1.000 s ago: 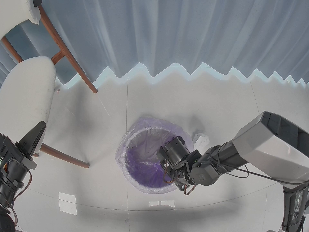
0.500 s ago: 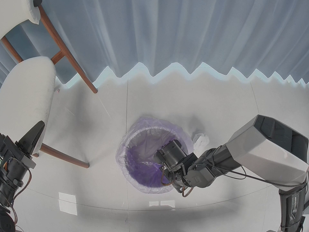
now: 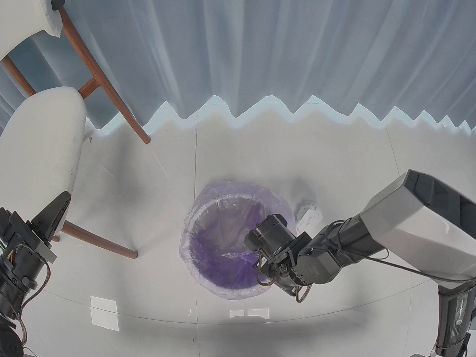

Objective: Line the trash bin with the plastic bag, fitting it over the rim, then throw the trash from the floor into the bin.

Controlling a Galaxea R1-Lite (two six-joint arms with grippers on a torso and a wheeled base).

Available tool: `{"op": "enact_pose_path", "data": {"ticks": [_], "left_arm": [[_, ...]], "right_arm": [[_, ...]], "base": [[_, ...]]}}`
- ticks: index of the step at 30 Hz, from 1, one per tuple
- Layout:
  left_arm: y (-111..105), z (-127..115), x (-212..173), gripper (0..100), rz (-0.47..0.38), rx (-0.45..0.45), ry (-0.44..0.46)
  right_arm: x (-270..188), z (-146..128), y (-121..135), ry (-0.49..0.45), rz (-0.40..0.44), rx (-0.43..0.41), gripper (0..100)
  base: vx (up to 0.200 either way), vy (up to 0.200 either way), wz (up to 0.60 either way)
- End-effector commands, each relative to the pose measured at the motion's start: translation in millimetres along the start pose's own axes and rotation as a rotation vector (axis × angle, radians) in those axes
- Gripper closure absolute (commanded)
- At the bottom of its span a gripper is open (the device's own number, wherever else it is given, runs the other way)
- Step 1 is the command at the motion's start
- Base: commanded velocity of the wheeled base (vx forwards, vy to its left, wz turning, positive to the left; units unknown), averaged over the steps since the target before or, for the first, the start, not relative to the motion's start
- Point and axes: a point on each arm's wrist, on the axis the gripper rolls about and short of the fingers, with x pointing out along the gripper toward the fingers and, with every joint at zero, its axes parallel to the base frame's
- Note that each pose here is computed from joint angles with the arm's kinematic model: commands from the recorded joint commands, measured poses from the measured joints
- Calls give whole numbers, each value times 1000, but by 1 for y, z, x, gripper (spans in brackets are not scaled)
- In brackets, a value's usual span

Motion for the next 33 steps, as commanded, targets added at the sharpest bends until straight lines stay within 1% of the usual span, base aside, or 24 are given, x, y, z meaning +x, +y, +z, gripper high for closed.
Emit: {"op": "enact_pose_path", "data": {"ticks": [1,3,5,6,7,8,9,10,11,13,14,15,16,19,20,21,24,25,26,27,28,29,30,33], "left_arm": [[2,-2,-3,100,12,-4,9],[2,-2,-3,100,11,-4,10],[2,-3,-3,100,10,-3,11],[2,-3,-3,100,10,-1,11],[2,-3,-3,100,10,-1,11],[2,-3,-3,100,10,2,11],[2,-3,-3,100,10,2,11],[2,-2,-3,100,12,14,9],[2,-2,-3,100,12,18,9],[2,-2,-3,100,13,19,7],[2,-2,-3,100,13,19,7],[2,-2,-3,100,13,19,7],[2,-2,-3,100,13,19,7],[2,-2,-3,100,14,19,8],[2,-2,-3,100,14,19,8],[3,-3,-3,100,20,17,12],[4,-4,-4,100,34,13,24],[4,-4,-4,100,34,13,24],[5,-4,-4,100,39,21,27],[5,-4,-4,100,38,32,29],[5,-4,-4,100,38,35,29],[5,-5,-3,100,39,50,30],[6,-5,-3,100,42,55,32],[6,-5,-3,100,44,56,33]], "right_arm": [[-15,23,-3,-25,9,-56,100],[-17,30,-5,-30,5,-126,100],[-15,38,-11,-35,-12,-216,100],[-16,41,-12,-32,-13,-260,100],[-16,43,-13,-28,-14,-282,100],[-16,46,-15,-11,-9,-338,100],[-16,46,-15,-11,-9,-338,100],[-17,57,-16,-3,8,-422,100],[-18,61,-15,-1,22,-463,100],[-17,65,-15,11,51,-529,100],[-17,66,-15,13,56,-537,100],[-15,69,-16,21,78,-606,100],[-14,71,-18,25,78,-632,100],[-13,74,-22,53,103,-772,100],[-13,74,-22,53,103,-772,100],[-11,78,-23,67,129,-842,100],[-6,80,-22,59,168,-955,100],[-6,80,-22,59,168,-955,100],[3,86,-25,54,182,-1025,100],[8,90,-26,51,192,-1062,100],[9,90,-26,51,195,-1073,100],[15,95,-28,41,213,-1122,100],[19,98,-29,32,219,-1143,100],[25,99,-27,15,227,-1174,100]], "base": [[0,0,0],[0,0,0],[0,0,0],[0,0,0],[0,0,0],[0,0,0],[0,0,0],[0,0,0],[0,0,0],[0,0,0],[0,0,0],[0,0,0],[0,0,0],[0,0,0],[0,0,0],[0,0,0],[0,0,0],[0,0,0],[0,0,0],[0,0,0],[0,0,0],[0,0,0],[0,0,0],[0,0,0]]}}
